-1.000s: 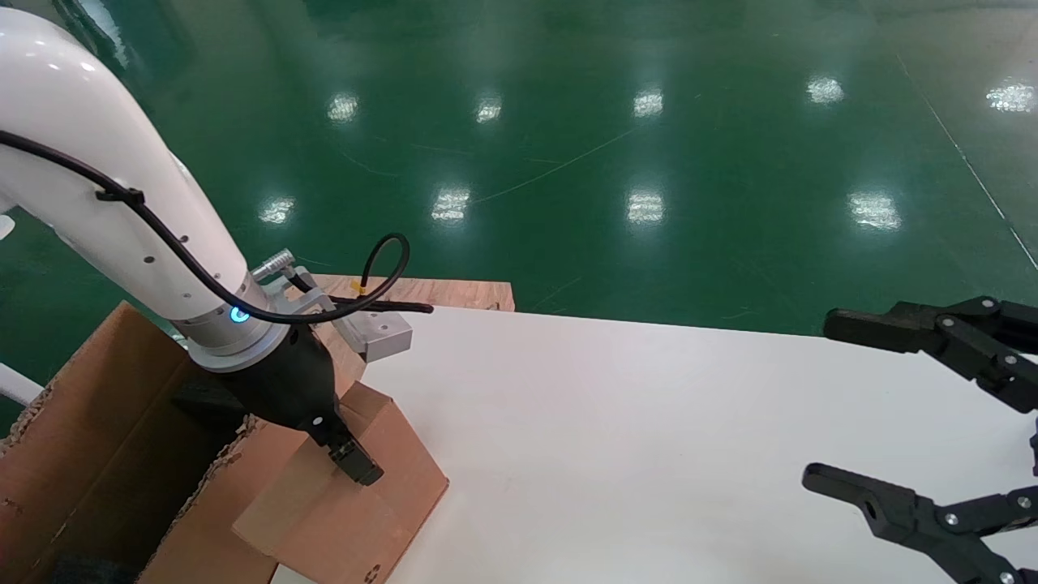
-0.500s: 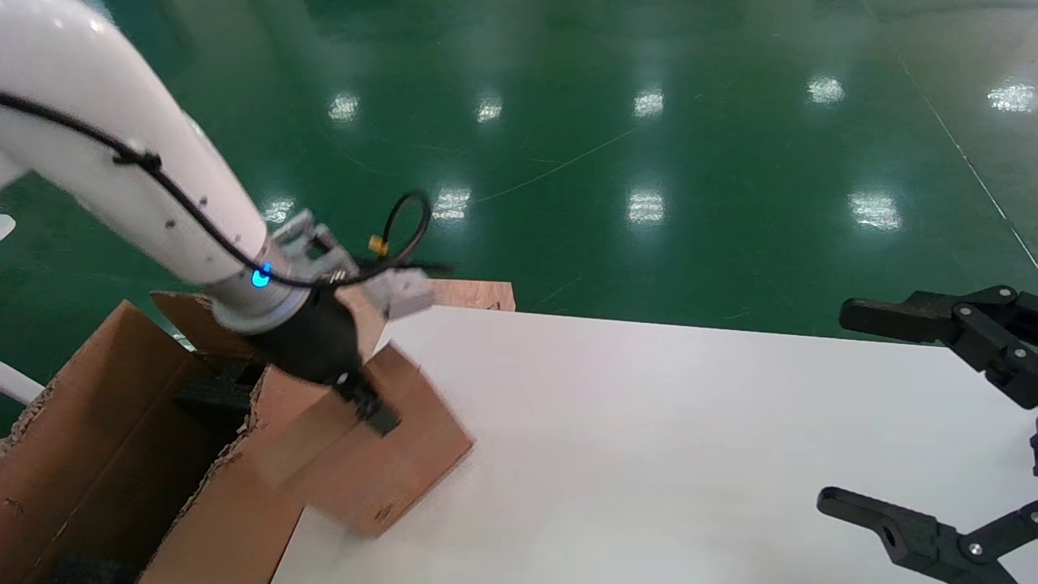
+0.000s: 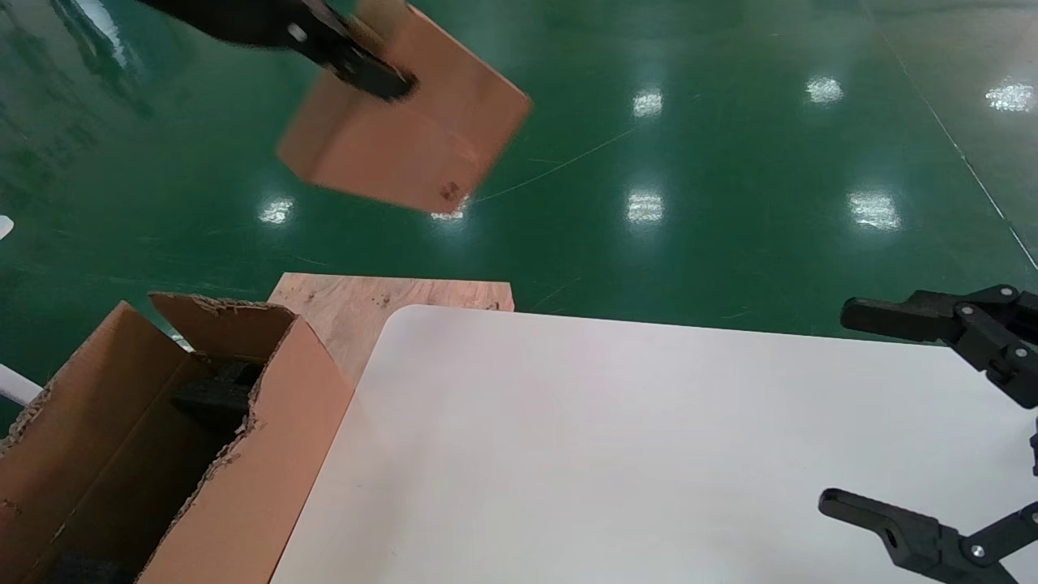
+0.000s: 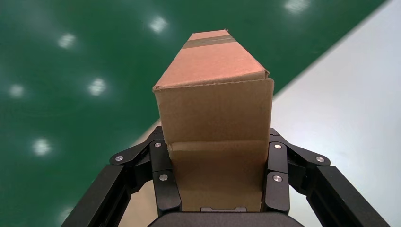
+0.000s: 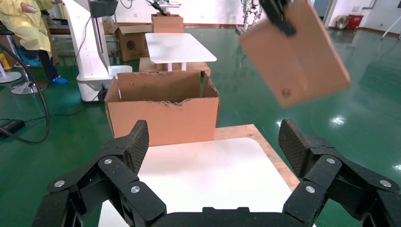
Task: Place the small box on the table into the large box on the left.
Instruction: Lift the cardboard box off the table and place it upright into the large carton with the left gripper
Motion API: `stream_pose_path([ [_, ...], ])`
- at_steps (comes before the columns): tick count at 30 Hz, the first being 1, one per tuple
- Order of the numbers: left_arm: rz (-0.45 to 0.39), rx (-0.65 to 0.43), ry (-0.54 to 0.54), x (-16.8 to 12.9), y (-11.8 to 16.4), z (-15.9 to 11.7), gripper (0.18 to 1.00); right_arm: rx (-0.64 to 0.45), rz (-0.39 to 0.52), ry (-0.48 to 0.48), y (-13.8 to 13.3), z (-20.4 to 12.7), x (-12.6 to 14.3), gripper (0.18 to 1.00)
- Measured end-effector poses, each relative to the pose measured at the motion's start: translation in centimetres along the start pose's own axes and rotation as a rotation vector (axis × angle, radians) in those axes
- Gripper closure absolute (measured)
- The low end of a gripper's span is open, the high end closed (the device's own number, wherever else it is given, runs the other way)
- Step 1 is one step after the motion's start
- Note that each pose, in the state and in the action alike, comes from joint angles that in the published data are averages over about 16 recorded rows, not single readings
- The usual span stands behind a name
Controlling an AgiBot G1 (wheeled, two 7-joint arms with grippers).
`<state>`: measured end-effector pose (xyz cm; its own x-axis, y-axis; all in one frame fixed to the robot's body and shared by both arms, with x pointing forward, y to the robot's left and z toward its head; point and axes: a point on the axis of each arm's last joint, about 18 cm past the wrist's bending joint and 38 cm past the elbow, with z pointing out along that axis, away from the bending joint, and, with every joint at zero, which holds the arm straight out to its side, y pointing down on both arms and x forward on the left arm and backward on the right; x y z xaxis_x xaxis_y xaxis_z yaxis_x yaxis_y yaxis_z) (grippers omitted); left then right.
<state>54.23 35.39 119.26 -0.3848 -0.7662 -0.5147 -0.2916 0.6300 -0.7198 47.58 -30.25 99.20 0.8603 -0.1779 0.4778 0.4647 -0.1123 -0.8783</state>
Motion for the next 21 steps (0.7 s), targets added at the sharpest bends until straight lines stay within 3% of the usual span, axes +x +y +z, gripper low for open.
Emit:
stream_pose_path([
  [6, 0.014, -0.01, -0.103, -4.3, 2.2, -5.2, 0.781, 0.0, 0.0, 0.0, 0.0, 0.0, 0.0, 0.178],
  [11, -0.031, -0.071, -0.17, -7.1, 5.8, -8.3, 0.782, 0.0, 0.0, 0.0, 0.0, 0.0, 0.0, 0.178],
  [16, -0.128, -0.153, -0.204, -8.8, 10.0, -9.3, 0.783, 0.0, 0.0, 0.0, 0.0, 0.0, 0.0, 0.178],
  [21, -0.236, -0.238, -0.197, -9.2, 13.8, -8.3, 0.784, 0.0, 0.0, 0.0, 0.0, 0.0, 0.0, 0.178],
])
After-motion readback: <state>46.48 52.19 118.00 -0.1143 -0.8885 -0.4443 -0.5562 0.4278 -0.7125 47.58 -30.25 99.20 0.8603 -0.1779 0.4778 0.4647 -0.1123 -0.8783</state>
